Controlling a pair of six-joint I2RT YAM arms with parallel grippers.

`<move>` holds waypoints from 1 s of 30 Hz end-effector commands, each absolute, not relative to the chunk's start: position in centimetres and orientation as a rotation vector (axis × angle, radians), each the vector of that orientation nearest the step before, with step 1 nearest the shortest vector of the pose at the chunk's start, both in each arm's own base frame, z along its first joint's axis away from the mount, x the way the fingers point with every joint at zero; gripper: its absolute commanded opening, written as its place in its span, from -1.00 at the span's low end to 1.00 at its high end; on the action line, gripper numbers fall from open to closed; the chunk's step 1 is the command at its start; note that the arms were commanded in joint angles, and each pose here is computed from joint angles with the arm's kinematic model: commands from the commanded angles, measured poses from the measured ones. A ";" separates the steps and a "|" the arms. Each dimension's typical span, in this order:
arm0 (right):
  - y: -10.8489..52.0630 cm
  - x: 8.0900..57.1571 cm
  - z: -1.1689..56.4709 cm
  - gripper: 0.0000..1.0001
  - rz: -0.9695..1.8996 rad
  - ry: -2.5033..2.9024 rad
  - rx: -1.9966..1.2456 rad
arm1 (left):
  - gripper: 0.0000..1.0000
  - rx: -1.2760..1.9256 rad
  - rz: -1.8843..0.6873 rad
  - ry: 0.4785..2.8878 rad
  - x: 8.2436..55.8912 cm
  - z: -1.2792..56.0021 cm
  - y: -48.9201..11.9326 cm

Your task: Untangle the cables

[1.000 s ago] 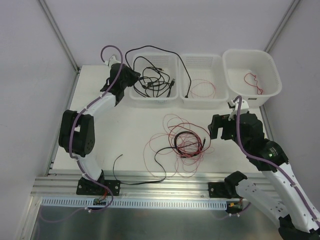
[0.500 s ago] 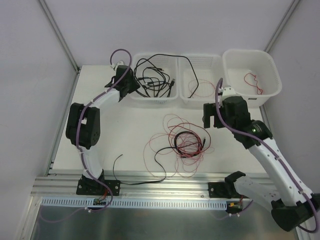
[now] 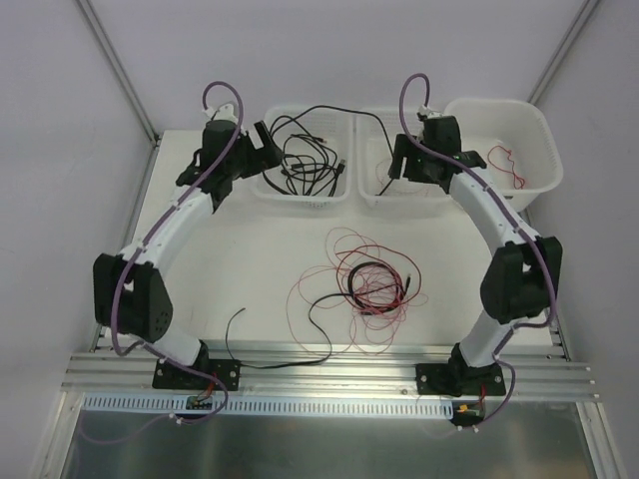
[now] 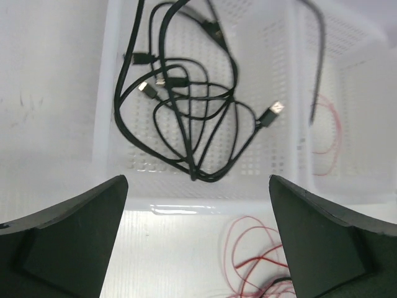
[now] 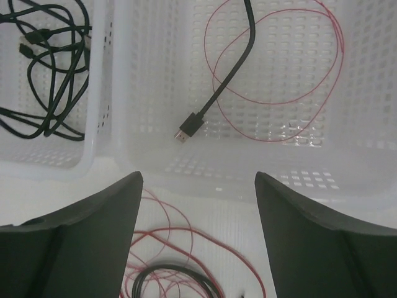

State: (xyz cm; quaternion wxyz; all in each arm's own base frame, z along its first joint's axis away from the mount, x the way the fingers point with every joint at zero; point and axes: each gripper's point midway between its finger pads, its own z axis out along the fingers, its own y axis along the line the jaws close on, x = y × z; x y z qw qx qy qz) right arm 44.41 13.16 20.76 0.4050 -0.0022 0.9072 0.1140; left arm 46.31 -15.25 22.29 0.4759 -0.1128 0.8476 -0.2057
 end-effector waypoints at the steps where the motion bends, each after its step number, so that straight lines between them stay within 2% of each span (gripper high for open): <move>1: 13.8 48.6 20.0 0.53 0.351 2.249 0.131 | 0.98 -0.158 -0.591 1.930 42.9 29.3 -15.5; 2: 13.7 49.6 19.4 0.52 0.339 2.248 0.151 | 0.98 -0.156 -0.607 1.927 42.3 29.5 -15.5; 7: 12.9 53.8 14.2 0.21 0.302 2.262 0.264 | 0.98 -0.076 -0.662 1.877 37.9 31.4 -15.4; 14: 11.7 57.4 10.6 -0.10 0.250 2.238 0.398 | 0.99 -0.047 -0.447 1.887 32.4 27.0 -11.0; 21: 11.1 59.2 8.8 -0.22 0.219 2.223 0.456 | 0.98 -0.058 -0.279 1.861 30.0 24.5 -7.7; 30: 12.1 60.3 6.7 -0.29 0.258 2.271 0.429 | 0.98 -0.064 -0.258 1.884 29.8 23.2 -7.3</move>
